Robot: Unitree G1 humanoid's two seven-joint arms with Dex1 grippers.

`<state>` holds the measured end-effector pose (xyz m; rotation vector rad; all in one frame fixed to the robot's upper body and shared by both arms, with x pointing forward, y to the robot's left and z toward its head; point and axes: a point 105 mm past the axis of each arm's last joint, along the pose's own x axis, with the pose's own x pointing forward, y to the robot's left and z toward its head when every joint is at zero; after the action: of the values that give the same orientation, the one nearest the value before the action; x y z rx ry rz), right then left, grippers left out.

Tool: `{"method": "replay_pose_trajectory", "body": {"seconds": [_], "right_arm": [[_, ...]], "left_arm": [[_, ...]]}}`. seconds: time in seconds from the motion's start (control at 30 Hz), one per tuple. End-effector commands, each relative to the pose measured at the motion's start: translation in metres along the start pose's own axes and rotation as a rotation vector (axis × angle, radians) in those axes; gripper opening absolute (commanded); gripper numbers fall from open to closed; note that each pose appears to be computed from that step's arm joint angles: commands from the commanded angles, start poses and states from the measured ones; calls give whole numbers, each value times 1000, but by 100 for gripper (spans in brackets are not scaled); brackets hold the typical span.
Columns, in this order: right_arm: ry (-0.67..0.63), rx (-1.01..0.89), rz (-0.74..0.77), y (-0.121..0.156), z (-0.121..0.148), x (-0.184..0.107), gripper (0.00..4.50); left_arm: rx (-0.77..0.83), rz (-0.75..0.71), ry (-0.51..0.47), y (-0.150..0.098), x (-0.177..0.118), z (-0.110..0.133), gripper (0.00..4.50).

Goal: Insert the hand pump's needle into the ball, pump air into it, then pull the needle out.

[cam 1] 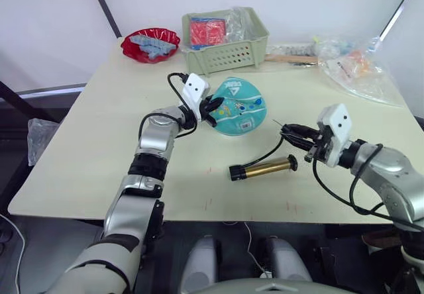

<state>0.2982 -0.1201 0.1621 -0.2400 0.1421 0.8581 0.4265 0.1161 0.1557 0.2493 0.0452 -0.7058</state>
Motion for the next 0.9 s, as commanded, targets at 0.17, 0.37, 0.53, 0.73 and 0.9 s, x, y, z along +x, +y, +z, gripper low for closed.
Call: {"method": "replay_pose_trajectory", "body": {"seconds": [0.17, 0.37, 0.53, 0.73, 0.9], "right_arm": [[143, 1, 50, -7, 15, 13, 34], [284, -3, 87, -12, 27, 31, 34], [372, 10, 115, -14, 35, 43, 34], [465, 77, 128, -17, 50, 64, 34], [507, 90, 132, -18, 53, 79, 34]], "left_arm": [[33, -17, -31, -8, 3, 7, 2], [41, -22, -40, -13, 6, 8, 2], [57, -28, -51, -19, 7, 9, 2], [95, -38, -64, -25, 7, 9, 2], [104, -36, -60, -27, 7, 7, 2]]}}
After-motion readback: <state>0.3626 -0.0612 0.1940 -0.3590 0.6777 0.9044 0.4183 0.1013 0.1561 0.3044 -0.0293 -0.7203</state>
